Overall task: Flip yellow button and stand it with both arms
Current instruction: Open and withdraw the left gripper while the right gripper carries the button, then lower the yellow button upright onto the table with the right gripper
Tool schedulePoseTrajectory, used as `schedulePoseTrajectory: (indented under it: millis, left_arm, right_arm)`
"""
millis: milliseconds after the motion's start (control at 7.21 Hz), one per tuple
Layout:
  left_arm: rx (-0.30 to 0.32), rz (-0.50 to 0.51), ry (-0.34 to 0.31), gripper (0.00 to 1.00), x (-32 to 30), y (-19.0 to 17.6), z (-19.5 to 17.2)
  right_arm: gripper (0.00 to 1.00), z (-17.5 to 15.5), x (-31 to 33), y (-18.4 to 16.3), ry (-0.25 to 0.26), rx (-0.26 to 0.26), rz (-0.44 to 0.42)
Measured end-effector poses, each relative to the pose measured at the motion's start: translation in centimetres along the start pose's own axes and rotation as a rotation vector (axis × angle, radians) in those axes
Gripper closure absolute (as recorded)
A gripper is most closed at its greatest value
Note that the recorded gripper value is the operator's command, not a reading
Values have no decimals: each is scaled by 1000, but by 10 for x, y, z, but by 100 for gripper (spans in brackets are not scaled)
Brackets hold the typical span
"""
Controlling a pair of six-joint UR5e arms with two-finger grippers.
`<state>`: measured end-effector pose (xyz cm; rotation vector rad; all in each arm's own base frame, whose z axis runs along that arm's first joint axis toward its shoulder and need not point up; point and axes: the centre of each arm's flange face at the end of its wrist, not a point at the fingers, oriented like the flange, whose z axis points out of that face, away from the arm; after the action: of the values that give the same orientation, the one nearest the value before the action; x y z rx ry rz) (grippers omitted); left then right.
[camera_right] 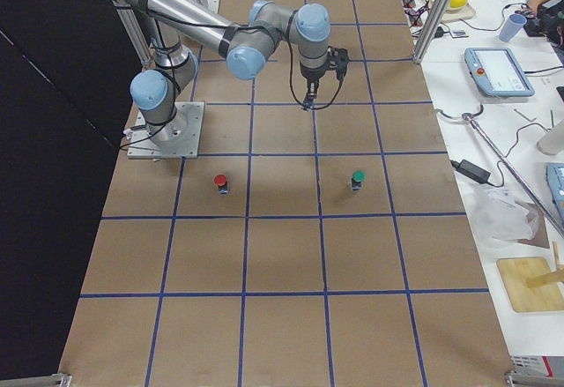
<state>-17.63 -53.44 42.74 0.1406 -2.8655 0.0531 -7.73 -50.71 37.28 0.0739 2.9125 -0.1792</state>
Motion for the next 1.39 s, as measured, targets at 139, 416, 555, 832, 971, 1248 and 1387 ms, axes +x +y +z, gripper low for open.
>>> schedulePoseTrajectory:
  millis: [139,416,555,832,971,1248,1387]
  left_arm:
    - [-4,7,-88,0,0,-13,-8]
    - [-50,3,-189,0,-2,-14,-26]
    - [-58,4,-201,0,-1,-10,-32]
    - [-54,10,-197,0,1,-7,-36]
    - [-53,17,-195,0,1,-6,-37]
    - [-55,33,-195,0,-3,-6,-37]
    - [-55,38,-196,0,-5,-7,-38]
  right_arm:
    - [93,11,37,10,15,27,-79]
    - [93,26,98,35,0,71,-203]
    - [93,29,121,45,-19,90,-252]
    - [93,42,164,60,-65,120,-309]
    - [93,53,182,64,-84,130,-322]
    - [92,67,212,70,-89,141,-311]
    - [92,69,220,73,-89,141,-300]
